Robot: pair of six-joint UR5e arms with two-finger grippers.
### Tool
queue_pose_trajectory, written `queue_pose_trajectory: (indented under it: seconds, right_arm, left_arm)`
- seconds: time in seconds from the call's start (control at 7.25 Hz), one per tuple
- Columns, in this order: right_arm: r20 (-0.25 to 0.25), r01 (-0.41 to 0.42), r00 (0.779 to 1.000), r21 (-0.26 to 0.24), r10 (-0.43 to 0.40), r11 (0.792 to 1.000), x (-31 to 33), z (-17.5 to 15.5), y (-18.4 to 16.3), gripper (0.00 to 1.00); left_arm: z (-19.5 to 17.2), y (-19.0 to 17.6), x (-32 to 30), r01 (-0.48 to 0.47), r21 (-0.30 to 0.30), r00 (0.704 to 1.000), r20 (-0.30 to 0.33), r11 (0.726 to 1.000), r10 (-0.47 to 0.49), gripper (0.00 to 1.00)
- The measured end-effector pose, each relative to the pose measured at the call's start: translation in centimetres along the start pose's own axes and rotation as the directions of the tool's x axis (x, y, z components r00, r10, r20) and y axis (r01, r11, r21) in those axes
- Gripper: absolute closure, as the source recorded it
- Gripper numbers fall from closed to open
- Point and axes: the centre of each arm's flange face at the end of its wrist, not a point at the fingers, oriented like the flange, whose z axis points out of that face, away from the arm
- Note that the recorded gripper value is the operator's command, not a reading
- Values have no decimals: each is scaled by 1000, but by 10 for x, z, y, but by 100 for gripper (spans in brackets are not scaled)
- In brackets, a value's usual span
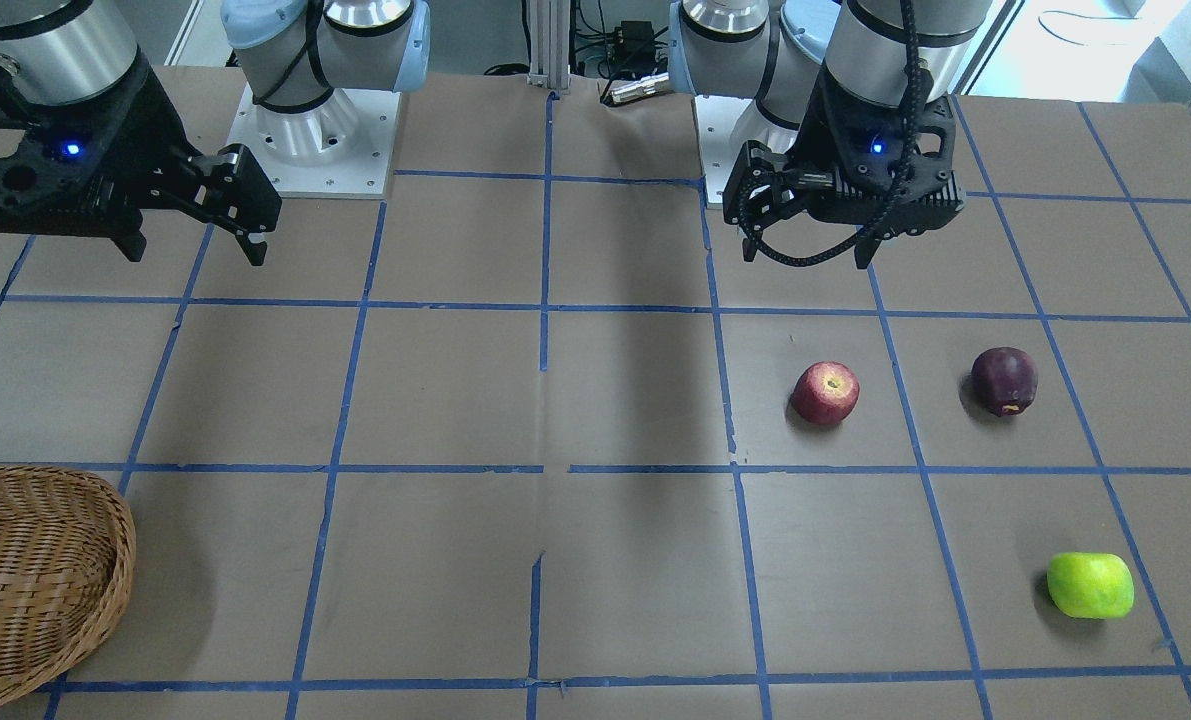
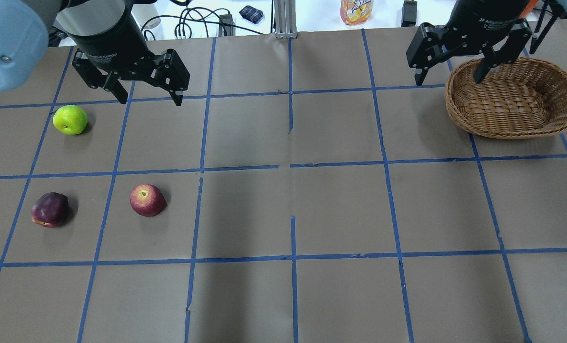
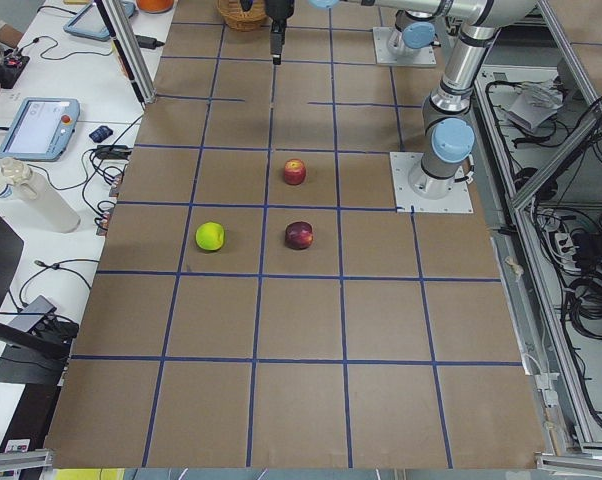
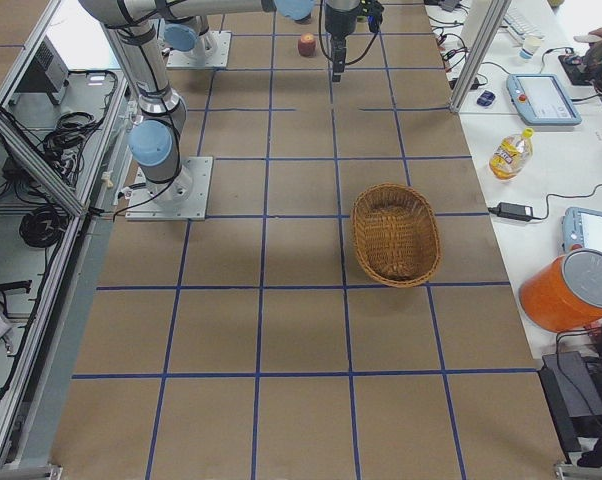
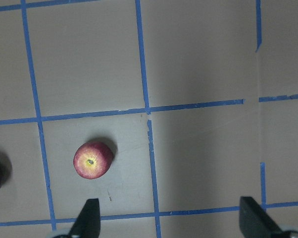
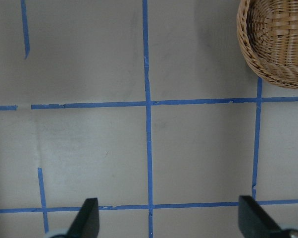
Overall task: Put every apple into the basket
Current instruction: 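Move the left gripper down toward the red-yellow apple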
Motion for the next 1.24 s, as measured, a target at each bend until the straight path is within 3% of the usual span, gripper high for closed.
queue_pose_trajectory:
  seconds: [0.41, 0.83, 1.24]
  right_arm:
    - [0, 1, 1000, -3, -1, 1000, 0, 1, 0, 0]
    - [-32, 3, 999, -9, -3, 1000, 4, 1, 1, 0]
    - [-41, 1, 999, -3, -1, 1000, 4, 0, 1, 0]
  left_arm:
    - [1, 1, -1, 0, -6, 1000, 0, 1000, 0, 0]
    - [5, -2, -10, 8, -9, 1000, 0, 1000, -8, 0]
    - [20, -13, -74, 41, -37, 999, -1, 998, -41, 0]
